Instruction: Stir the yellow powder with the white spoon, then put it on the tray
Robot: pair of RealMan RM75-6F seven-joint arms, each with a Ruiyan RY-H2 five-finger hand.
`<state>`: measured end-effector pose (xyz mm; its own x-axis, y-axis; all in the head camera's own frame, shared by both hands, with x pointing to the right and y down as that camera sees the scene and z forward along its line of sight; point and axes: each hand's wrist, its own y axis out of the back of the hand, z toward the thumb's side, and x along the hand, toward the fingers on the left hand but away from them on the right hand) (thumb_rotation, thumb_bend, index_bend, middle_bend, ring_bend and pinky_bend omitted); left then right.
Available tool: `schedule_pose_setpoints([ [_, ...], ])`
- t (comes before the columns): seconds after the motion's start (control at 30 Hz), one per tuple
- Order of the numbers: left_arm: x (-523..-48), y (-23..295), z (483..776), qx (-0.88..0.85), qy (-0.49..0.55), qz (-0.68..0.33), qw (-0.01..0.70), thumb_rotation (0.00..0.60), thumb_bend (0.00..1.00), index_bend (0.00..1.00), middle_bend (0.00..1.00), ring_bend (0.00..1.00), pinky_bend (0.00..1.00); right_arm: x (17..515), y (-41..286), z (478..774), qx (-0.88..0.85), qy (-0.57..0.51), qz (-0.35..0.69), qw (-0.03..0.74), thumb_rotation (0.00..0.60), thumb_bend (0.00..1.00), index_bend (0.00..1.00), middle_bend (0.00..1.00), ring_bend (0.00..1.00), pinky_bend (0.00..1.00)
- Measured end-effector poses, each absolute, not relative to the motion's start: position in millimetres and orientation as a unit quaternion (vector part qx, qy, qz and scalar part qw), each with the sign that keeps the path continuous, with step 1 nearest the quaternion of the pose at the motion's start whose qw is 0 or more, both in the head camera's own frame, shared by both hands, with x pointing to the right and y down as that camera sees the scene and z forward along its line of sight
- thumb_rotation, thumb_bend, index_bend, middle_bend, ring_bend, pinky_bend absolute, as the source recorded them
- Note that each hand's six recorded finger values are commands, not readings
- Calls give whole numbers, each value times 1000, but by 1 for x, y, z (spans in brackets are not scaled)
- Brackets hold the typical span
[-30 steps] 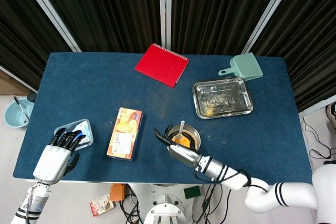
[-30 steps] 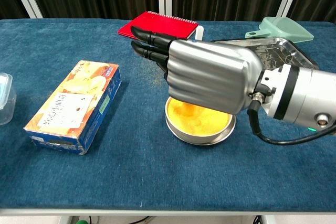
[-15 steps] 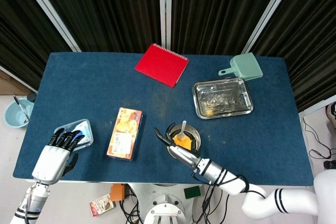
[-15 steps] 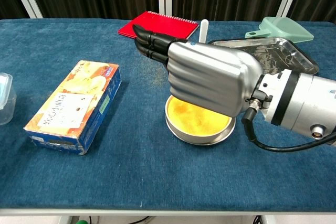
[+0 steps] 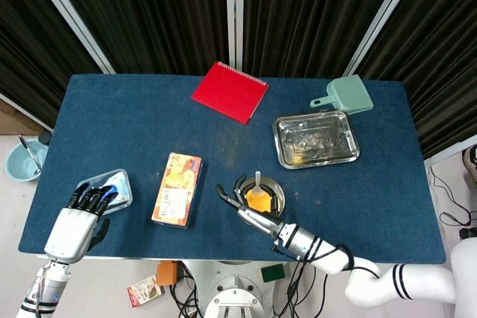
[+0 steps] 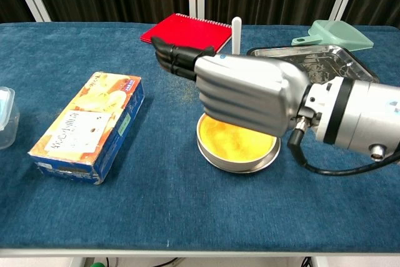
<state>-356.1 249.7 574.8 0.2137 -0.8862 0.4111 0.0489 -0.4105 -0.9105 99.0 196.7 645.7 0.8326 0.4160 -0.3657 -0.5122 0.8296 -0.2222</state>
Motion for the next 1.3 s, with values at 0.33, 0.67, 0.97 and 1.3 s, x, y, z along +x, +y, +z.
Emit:
schedule_pose_setpoints([
  [0.33,-356,250,574,-644,324,-539,435,600,444,204,165,198,133,96,197,652,-162,157,246,943,600,530,934,378,40,0],
  [0.67,-356,250,573,-642,325,-541,436,600,446,205,164,198,134,93,194,647,-150,153,245,946,600,530,954,402,76,0],
  [0.97,-356,249,573,-641,326,-541,436,600,446,205,163,198,134,93,195,642,-148,150,243,947,600,531,999,453,195,0],
  [1.3,-356,249,573,-640,327,-542,436,600,446,205,163,198,135,89,196,638,-156,139,240,948,600,531,1000,496,286,0],
])
